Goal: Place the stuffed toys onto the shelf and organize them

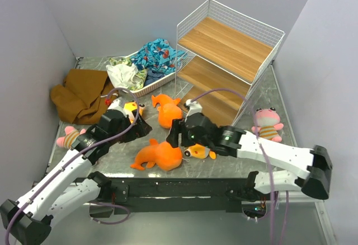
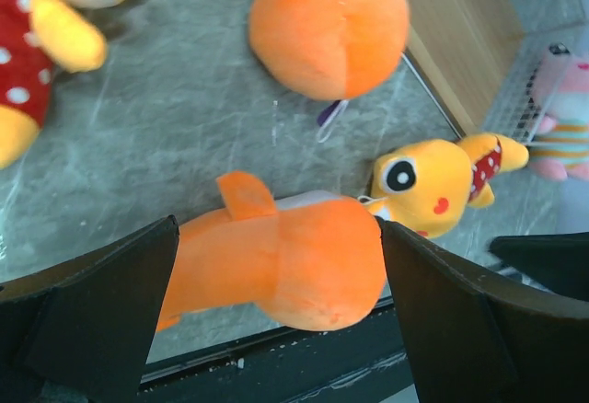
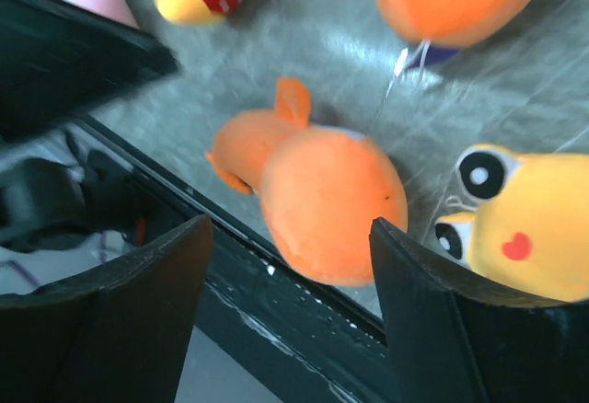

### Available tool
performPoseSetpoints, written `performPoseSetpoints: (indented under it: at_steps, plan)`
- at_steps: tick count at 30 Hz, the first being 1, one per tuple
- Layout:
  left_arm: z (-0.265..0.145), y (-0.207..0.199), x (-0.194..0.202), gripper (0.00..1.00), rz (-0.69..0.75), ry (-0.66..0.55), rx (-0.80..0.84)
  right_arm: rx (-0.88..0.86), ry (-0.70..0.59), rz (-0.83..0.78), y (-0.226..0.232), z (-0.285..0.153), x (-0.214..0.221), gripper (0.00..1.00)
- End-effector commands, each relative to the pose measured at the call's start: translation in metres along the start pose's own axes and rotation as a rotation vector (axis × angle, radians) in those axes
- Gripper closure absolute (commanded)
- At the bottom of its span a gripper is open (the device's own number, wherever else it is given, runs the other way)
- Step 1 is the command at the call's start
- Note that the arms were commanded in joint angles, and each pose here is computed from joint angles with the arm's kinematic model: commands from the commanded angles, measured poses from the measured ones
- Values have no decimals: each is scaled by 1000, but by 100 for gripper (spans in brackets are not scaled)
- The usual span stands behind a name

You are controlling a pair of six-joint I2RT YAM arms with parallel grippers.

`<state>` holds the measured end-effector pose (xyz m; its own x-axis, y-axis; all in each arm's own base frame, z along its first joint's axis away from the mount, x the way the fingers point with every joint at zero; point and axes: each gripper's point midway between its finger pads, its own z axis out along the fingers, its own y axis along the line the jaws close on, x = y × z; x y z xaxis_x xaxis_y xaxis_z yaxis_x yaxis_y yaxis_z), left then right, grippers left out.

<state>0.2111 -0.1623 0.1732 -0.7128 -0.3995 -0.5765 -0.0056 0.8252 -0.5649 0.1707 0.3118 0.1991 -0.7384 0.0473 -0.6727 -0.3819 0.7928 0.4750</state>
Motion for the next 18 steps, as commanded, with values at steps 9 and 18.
performPoseSetpoints:
  at_steps: [9, 18]
  plan:
    - [-31, -3, -24, 2, 3, -102, -1, 31, 146, -193, -1, 70, 66, 36]
    - [-68, -55, -49, 1, 191, -115, 190, -49, -90, -349, 36, 21, -6, 100]
